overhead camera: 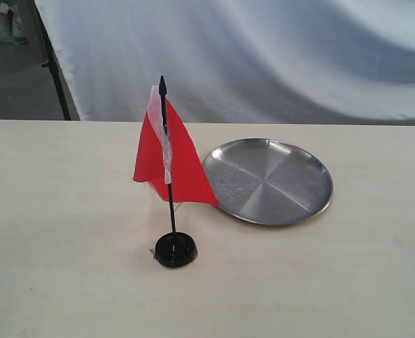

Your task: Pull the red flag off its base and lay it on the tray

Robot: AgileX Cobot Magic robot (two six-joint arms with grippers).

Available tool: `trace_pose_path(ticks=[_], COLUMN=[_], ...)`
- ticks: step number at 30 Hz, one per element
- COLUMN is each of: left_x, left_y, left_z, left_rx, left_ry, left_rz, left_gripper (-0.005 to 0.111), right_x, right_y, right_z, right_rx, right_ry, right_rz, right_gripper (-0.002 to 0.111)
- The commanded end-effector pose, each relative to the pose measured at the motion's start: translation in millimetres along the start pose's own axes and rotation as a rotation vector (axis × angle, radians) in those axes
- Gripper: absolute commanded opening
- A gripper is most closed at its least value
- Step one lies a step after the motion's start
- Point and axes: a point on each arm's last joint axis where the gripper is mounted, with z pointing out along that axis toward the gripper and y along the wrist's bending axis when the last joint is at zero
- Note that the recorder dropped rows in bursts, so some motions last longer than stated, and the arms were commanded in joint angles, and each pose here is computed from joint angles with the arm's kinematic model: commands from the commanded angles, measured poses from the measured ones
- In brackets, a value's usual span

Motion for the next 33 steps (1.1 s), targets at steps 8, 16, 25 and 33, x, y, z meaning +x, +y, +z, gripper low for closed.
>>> trace_pose_path(ticks=[8,16,25,33], left_x=[0,0,0,0], left_y=[0.1,0.1,0.1,0.1], left_z=[0,0,0,0], left_rx=[-0.002,-0.002,-0.002,-0.002], left_ry=[-0.008,-0.008,-0.008,-0.008], left_rz=[-0.004,-0.004,-0.004,-0.004], left_gripper=[0.000,0.000,0.000,0.000], right_x=[-39,-39,-39,-47], right_y=[-7,-7,-7,-10], right_z=[-9,-10,-10,-14], right_rx=[-0.054,-0.058,-0.058,-0.079], right_ry=[-0.448,-0.453,-0.458,-0.554], right_rz=[0.597,0.613,0.612,0.679], right_gripper=[0.000,0.000,0.000,0.000])
